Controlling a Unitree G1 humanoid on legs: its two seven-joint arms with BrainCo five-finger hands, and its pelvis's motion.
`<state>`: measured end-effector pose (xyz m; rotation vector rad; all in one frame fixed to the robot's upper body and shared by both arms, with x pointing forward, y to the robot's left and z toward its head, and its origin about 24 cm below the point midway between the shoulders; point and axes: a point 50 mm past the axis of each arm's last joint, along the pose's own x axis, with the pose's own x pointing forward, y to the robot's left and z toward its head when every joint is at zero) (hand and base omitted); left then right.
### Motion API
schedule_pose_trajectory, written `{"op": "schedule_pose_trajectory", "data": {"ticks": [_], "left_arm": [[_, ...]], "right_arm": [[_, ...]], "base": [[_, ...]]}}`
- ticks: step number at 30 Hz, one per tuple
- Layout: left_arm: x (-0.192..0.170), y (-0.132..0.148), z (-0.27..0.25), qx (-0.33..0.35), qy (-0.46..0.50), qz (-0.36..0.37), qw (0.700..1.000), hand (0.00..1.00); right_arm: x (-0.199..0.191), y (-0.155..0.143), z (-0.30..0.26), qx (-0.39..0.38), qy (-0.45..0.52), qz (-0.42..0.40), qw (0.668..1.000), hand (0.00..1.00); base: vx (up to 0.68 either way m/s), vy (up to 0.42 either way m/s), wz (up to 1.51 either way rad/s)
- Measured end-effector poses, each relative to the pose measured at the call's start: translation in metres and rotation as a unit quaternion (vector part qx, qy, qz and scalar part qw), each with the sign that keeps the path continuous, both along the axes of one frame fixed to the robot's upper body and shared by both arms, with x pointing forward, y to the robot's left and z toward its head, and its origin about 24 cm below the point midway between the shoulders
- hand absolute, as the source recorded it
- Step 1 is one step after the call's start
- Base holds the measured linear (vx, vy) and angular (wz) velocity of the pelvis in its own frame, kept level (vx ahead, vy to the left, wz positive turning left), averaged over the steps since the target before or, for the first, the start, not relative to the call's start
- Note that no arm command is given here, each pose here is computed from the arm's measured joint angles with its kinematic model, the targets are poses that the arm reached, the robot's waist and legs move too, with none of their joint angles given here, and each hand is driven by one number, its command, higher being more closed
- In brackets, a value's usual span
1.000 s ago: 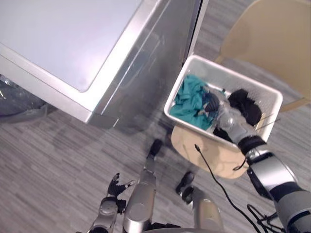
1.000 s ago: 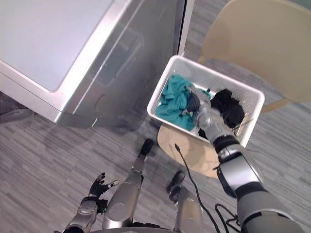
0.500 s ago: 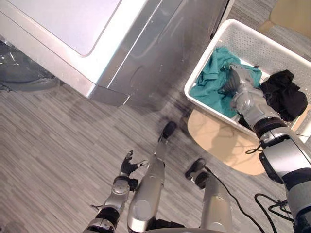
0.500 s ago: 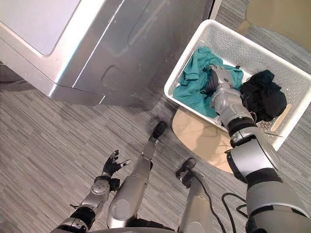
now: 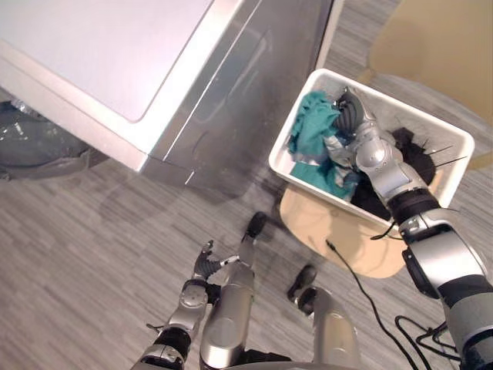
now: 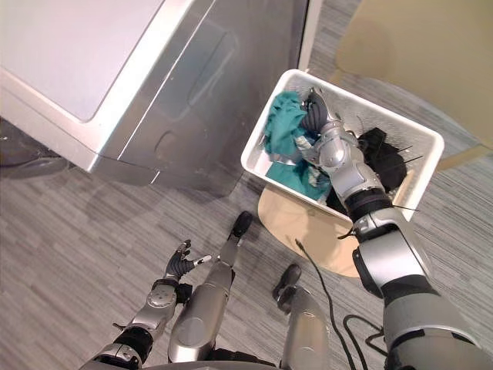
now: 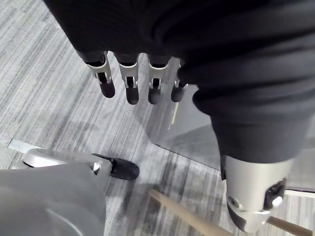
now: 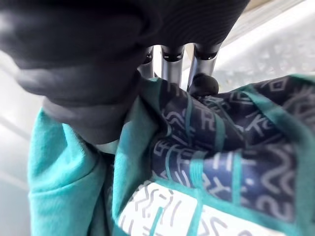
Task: Pick up the laundry basket with both hands and put the clothes into the washing machine.
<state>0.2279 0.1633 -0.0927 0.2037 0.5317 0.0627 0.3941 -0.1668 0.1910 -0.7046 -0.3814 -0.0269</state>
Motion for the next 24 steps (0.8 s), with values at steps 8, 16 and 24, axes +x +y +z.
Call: {"op": "schedule_pose_trajectory", "data": {"ticks": [8,16,24], "left_arm": [[-0.059,0.012,-0.034,0.002,0.097,0.027,0.995,0.0],[-0.083,0.023,-0.045,-0.006,0.135,0.067,0.989,0.0],[-0.049,0.03,-0.008,-0.007,0.014,0.079,0.997,0.0]], "right_arm": [[-0.06,0.048,-0.102,0.297,0.126,0.118,0.939,1.0],[-0.093,0.075,-0.096,0.498,0.095,0.19,0.841,1.0],[-0.114,0.063,-0.084,0.522,0.031,0.19,0.831,1.0]], "base": [[-0.03,0.033,-0.26],[-0.08,0.043,-0.65],[-0.01,-0.081,0.71]]}}
